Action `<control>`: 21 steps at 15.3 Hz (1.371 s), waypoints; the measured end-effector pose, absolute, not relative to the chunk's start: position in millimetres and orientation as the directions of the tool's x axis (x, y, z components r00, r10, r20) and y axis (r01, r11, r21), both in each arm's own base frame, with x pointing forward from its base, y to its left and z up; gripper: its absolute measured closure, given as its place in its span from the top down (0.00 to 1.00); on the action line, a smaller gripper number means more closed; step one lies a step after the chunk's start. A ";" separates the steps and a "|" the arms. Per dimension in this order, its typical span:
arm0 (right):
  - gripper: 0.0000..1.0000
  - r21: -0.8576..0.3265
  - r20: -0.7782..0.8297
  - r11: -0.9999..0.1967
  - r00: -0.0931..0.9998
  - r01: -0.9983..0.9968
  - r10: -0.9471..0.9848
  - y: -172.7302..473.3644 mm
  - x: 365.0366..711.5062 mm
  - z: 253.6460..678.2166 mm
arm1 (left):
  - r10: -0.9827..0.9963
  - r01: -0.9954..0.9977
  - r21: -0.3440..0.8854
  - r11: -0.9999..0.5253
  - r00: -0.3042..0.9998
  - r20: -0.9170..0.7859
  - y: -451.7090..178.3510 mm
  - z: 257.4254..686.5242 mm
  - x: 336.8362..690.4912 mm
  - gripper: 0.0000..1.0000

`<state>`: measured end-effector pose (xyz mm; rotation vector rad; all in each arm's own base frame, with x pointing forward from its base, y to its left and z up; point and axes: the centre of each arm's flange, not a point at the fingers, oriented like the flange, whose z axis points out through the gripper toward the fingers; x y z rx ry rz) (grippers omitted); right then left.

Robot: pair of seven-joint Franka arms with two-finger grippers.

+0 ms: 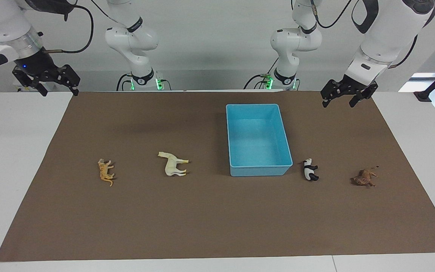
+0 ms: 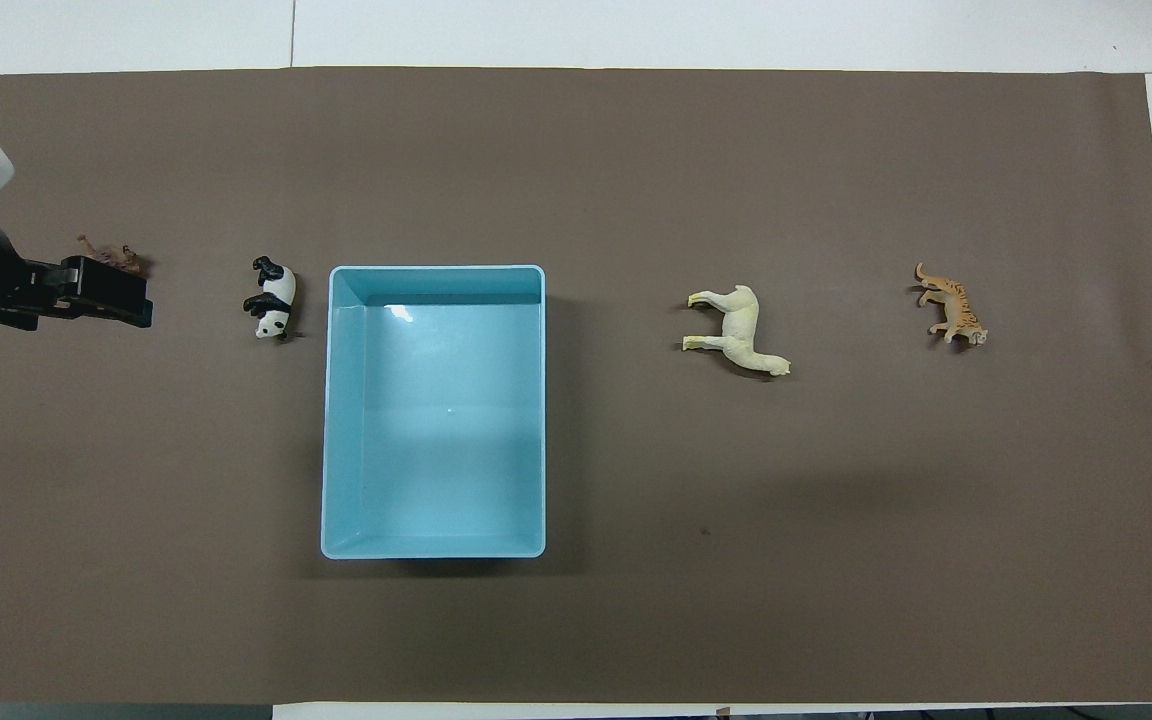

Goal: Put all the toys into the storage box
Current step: 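Reach the left gripper toward the black-and-white panda figure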

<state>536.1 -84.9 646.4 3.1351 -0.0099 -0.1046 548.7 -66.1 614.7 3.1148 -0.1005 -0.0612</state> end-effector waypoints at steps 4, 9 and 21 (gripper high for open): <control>1.00 0.005 -0.067 -1.000 0.998 -0.004 -0.004 -83.8 536.2 646.3 | -0.062 -0.061 0.026 -0.998 0.997 -0.036 -64.5 615.1 549.0 1.00; 1.00 0.005 -0.070 -1.000 0.997 -0.018 -0.018 -91.1 534.8 645.8 | -0.061 -0.061 0.021 -0.998 0.998 -0.031 -63.8 615.7 549.5 1.00; 1.00 0.014 -0.005 -1.000 1.000 -0.009 -0.009 -89.9 550.3 609.2 | -0.044 -0.046 0.012 -0.999 0.991 0.124 0.8 505.6 623.3 1.00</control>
